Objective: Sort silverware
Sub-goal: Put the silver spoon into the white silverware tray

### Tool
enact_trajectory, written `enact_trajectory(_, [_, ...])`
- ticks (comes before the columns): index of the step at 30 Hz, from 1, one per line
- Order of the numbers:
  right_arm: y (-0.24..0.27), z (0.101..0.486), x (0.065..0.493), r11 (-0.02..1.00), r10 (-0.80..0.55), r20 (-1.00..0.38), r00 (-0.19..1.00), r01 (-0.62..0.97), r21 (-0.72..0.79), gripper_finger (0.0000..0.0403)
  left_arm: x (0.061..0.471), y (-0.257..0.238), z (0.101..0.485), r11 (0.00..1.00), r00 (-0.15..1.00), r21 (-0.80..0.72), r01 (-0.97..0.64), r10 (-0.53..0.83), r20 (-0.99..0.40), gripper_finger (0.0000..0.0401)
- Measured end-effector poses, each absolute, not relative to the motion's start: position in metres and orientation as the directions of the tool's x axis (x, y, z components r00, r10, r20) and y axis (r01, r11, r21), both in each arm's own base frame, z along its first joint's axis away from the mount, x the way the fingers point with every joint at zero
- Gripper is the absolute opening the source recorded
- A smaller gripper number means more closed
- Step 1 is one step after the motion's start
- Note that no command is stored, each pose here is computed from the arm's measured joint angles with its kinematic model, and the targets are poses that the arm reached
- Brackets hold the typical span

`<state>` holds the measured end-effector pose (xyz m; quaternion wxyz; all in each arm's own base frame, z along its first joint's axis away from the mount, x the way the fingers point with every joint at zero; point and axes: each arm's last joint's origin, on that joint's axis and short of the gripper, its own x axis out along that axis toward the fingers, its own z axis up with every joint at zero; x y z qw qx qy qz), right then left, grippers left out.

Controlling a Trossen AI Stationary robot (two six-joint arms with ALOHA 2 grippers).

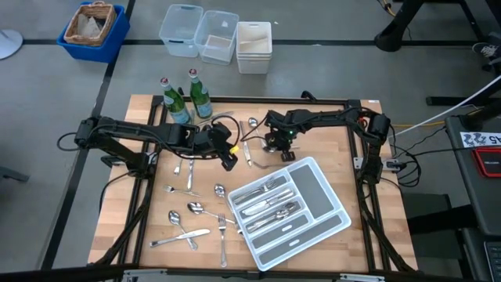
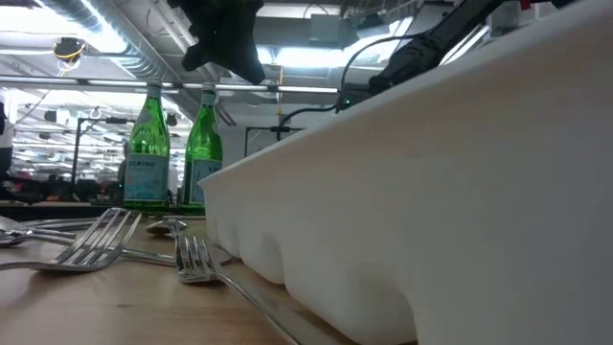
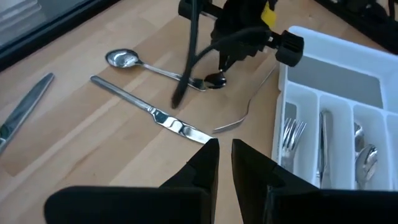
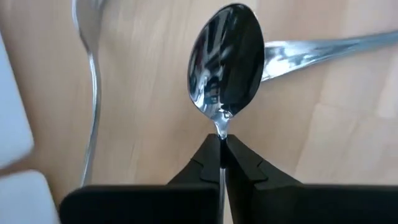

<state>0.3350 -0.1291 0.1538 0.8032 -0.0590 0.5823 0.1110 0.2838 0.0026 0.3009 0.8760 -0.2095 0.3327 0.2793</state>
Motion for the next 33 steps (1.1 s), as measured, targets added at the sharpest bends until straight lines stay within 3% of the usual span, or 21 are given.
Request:
enact_trajectory(9, [-0.136, 0.183, 0.354, 0.983, 0.113, -0.905, 0.409, -0.176, 0.044, 0.0007, 0.276, 0.003, 0.311, 0.693, 0.649, -0.280, -0.665, 0.351, -0.675, 0.0033])
enact_trajectory(19, [-0.147, 0.232, 0.382, 1.000, 0.029, -0.795, 0.606, -0.023, 0.019, 0.0011, 0.221, -0.011, 0.349, 0.591, 0.668, -0.349, -0.727, 0.491, -0.560, 0.0033])
enact_trajectory(25, [-0.154, 0.267, 0.398, 0.993, -0.029, -0.669, 0.743, 0.097, 0.065, 0.0011, 0.200, -0.023, 0.354, 0.539, 0.638, -0.351, -0.766, 0.565, -0.523, 0.0033])
enact_trajectory(33, [-0.161, 0.315, 0.416, 0.959, -0.078, -0.382, 0.921, 0.174, 0.223, 0.0011, 0.211, -0.024, 0.344, 0.530, 0.587, -0.275, -0.803, 0.618, -0.523, 0.0033])
